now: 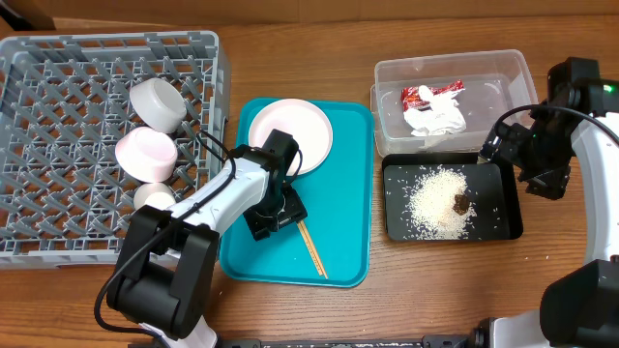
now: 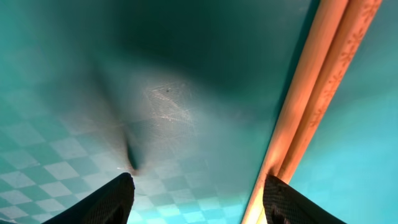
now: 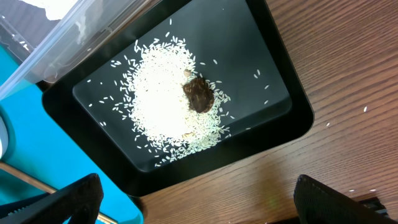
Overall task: Sort waste into correct bins and load items into the dishwasher
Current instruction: 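Pinch the wooden chopsticks on the teal tray with the left gripper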
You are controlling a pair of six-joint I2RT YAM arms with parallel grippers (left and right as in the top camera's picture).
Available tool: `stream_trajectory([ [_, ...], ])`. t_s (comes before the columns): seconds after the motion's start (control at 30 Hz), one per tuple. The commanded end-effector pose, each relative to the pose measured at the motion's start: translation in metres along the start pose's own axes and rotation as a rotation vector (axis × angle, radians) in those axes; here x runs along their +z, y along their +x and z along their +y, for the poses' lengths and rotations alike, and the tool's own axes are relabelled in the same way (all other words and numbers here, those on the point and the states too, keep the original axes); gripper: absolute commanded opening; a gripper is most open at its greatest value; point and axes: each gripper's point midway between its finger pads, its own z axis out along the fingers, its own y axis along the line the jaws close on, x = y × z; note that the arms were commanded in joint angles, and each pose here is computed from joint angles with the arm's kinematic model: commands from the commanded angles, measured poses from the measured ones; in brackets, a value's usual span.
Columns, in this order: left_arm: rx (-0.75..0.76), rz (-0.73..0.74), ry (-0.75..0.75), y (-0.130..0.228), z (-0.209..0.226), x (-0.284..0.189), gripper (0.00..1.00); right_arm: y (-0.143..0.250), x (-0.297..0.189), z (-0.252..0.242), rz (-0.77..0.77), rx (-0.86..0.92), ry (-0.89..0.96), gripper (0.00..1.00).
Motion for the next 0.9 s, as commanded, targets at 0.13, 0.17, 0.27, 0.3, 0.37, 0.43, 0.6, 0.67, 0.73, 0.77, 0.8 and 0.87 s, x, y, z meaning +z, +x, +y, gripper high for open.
stream_trajectory([
  [0.13, -0.01, -0.004, 0.027, 0.0, -0.004, 0.007, 0.69, 0.0, -0.012, 0.002, -0.04, -0.008, -0.016, 1.0],
  [0.17, -0.009, -0.004, 0.038, -0.001, -0.007, 0.007, 0.69, 0.0, -0.012, 0.002, -0.038, -0.008, -0.016, 1.0],
  [0.27, -0.008, -0.011, 0.042, -0.002, -0.008, 0.007, 0.69, 0.0, -0.012, 0.002, -0.038, -0.008, -0.016, 1.0],
  [0.3, -0.007, -0.018, 0.038, -0.003, -0.007, 0.007, 0.69, 0.0, -0.012, 0.002, -0.039, -0.008, -0.016, 1.0],
  [0.37, -0.007, -0.02, 0.036, -0.004, -0.007, 0.007, 0.7, 0.0, -0.012, 0.002, -0.039, -0.008, -0.016, 1.0],
  [0.43, -0.008, -0.022, 0.033, -0.004, -0.006, 0.007, 0.68, 0.0, -0.012, 0.002, -0.038, -0.008, -0.016, 1.0],
  [0.6, -0.012, -0.02, 0.031, -0.003, -0.006, 0.007, 0.27, 0.0, -0.012, 0.002, -0.038, -0.008, -0.016, 1.0],
  [0.67, -0.016, -0.02, 0.03, -0.003, -0.006, 0.007, 0.22, 0.0, -0.012, 0.002, -0.038, -0.008, -0.016, 1.0],
  [0.73, -0.023, -0.021, 0.03, -0.004, -0.005, 0.007, 0.22, 0.0, -0.012, 0.002, -0.038, -0.008, -0.016, 1.0],
  [0.77, -0.025, -0.022, 0.028, -0.004, -0.005, 0.008, 0.24, 0.0, -0.012, 0.002, -0.038, -0.008, -0.016, 1.0],
  [0.8, -0.031, -0.022, 0.028, -0.004, -0.005, 0.008, 0.24, 0.0, -0.012, 0.002, -0.038, -0.008, -0.016, 1.0],
  [0.87, -0.031, -0.022, 0.028, -0.004, -0.005, 0.008, 0.25, 0.0, -0.012, 0.002, -0.038, -0.008, -0.016, 1.0],
])
